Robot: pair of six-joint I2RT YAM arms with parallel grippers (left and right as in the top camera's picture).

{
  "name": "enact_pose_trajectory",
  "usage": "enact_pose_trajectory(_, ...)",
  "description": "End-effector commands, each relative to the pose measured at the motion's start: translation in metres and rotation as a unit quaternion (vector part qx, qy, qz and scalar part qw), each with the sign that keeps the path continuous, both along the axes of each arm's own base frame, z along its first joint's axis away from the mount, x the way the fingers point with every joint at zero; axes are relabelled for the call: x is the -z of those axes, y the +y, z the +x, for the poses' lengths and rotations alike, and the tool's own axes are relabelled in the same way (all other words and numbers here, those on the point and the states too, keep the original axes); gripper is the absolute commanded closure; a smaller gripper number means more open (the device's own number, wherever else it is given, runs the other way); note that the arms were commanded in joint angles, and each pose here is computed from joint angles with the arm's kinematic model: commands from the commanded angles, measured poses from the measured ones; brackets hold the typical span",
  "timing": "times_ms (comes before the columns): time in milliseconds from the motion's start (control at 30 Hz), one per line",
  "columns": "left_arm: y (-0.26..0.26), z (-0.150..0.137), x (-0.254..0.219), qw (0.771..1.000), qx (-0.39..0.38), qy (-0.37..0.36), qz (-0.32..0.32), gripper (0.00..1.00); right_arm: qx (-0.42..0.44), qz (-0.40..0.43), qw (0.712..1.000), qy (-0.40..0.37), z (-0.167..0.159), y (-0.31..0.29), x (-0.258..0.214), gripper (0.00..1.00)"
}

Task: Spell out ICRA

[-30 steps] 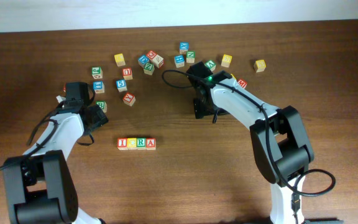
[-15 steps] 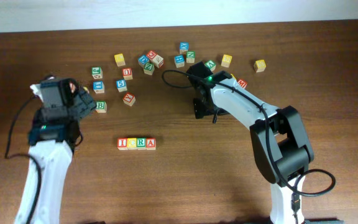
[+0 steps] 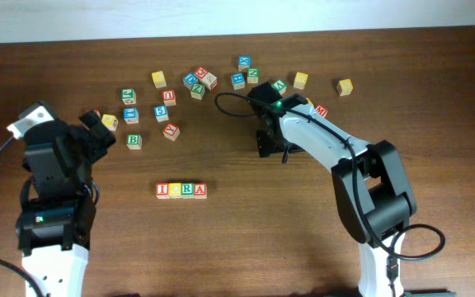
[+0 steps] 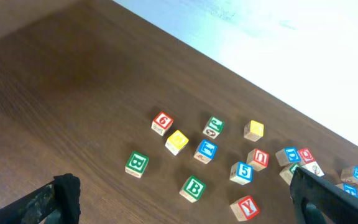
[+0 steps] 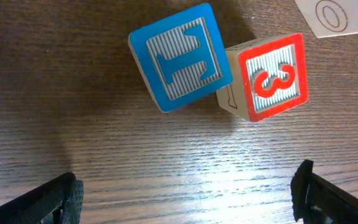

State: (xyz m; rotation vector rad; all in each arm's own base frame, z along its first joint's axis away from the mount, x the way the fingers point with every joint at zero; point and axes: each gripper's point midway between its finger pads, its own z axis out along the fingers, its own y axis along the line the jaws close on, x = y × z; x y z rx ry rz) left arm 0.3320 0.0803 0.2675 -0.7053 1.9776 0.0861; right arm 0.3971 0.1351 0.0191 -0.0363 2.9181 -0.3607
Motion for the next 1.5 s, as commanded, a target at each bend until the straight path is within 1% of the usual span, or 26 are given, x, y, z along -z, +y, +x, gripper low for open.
enact_pose_trajectory(0, 0.000, -0.005, 0.009, 1.000, -0.002, 0.023, -0.002, 0.01, 0.003, -0.003, 1.000, -0.014, 0.001, -0.004, -0.011, 0.02)
enact_pose_trajectory(67, 0.000, -0.005, 0.009, 1.000, -0.002, 0.015, -0.001, 0.01, 0.003, -0.003, 1.000, -0.014, 0.001, -0.004, -0.011, 0.02)
enact_pose_trajectory(100, 0.000, -0.001, 0.004, 1.000, -0.002, -0.008, 0.001, 0.01, 0.003, -0.003, 1.000, -0.014, 0.001, -0.004, -0.011, 0.02)
enact_pose_trajectory(200, 0.002, 0.009, -0.015, 0.996, -0.002, -0.091, 0.009, 0.01, 0.003, -0.003, 1.000, -0.014, 0.001, -0.004, -0.011, 0.02)
enact_pose_trajectory(233, 0.002, 0.011, -0.027, 0.990, -0.002, -0.139, 0.014, 0.01, 0.003, -0.003, 1.000, -0.014, 0.001, -0.004, -0.011, 0.01)
enact_pose_trajectory(267, 0.002, 0.011, -0.033, 0.985, -0.002, -0.171, 0.018, 0.01, 0.003, -0.003, 1.000, -0.014, 0.001, -0.004, -0.011, 0.02)
enact_pose_trajectory(300, 0.002, 0.009, -0.031, 0.982, -0.002, -0.186, 0.019, 0.01, 0.003, -0.003, 1.000, -0.014, 0.001, -0.004, -0.011, 0.02)
enact_pose_trajectory(333, 0.001, 0.004, -0.023, 0.982, -0.002, -0.187, 0.019, 0.01, 0.003, -0.003, 1.000, -0.014, 0.001, -0.004, -0.011, 0.02)
enact_pose_trajectory(433, -0.001, -0.016, 0.016, 0.987, -0.002, -0.161, 0.017, 0.01, 0.003, -0.003, 1.000, -0.014, 0.001, -0.004, -0.011, 0.02)
enact_pose_trajectory(500, -0.002, -0.027, 0.028, 0.984, -0.002, -0.175, 0.018, 0.01, 0.003, -0.003, 1.000, -0.014, 0.001, -0.004, -0.011, 0.02)
enact_pose_trajectory(700, -0.005, -0.056, 0.045, 0.974, -0.002, -0.224, 0.023, 0.01, 0.003, -0.003, 1.000, -0.014, 0.001, -0.004, -0.011, 0.01)
enact_pose_trajectory(833, -0.007, -0.070, 0.048, 0.967, -0.002, -0.254, 0.026, 0.01, 0.003, -0.003, 1.000, -0.014, 0.001, -0.004, -0.011, 0.02)
enact_pose_trajectory(1067, -0.008, -0.081, 0.054, 0.960, -0.002, -0.278, 0.029, 0.01, 0.003, -0.003, 1.000, -0.014, 0.001, -0.004, -0.011, 0.02)
enact_pose_trajectory(1367, -0.008, -0.086, 0.082, 0.962, -0.002, -0.271, 0.028, 0.01, 0.003, -0.003, 1.000, -0.014, 0.001, -0.004, -0.011, 0.02)
enact_pose_trajectory(1467, -0.009, -0.087, 0.085, 0.961, -0.002, -0.276, 0.028, 0.01, 0.003, -0.003, 1.000, -0.014, 0.001, -0.004, -0.011, 0.02)
